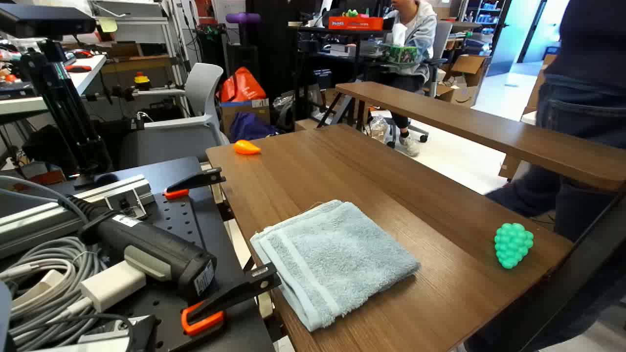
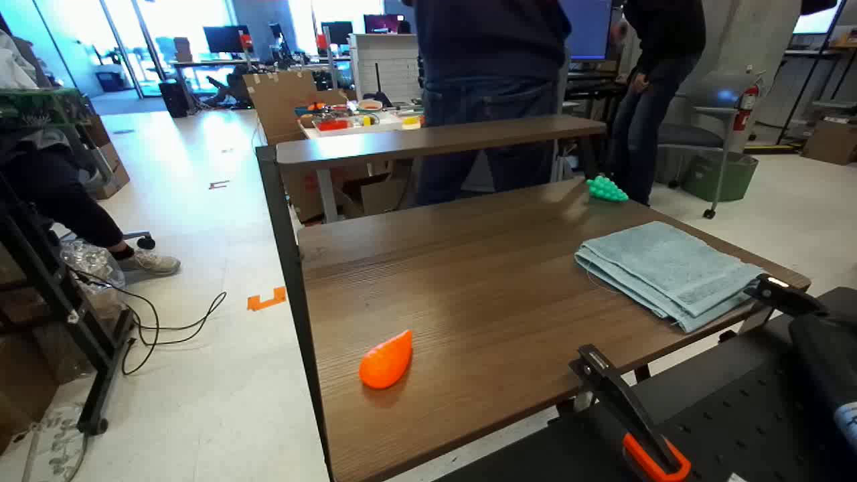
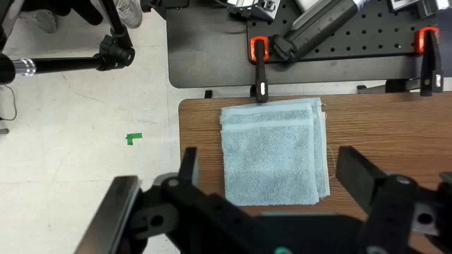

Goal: Use the towel to wipe the tabletop

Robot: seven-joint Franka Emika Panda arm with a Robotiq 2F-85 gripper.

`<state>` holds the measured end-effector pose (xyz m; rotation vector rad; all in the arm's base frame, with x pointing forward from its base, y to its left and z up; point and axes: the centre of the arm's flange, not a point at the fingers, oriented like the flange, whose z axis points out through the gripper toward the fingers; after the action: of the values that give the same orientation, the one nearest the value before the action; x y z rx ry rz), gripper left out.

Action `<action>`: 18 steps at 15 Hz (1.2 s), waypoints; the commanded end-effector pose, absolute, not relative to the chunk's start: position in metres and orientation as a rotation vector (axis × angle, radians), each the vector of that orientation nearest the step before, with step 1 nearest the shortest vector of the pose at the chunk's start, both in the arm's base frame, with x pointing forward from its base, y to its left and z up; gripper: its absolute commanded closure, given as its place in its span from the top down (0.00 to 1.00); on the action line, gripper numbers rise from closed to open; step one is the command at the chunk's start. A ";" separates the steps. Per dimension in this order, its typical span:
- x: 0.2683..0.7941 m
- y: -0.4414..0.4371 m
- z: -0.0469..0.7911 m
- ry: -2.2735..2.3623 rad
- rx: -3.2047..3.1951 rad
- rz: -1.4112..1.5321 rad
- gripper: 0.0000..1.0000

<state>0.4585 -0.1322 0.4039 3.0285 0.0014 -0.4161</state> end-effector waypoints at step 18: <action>0.494 -0.115 0.249 -0.315 3.051 -0.150 1.00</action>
<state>0.4894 -0.1189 0.2700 3.0841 -0.3110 -0.1240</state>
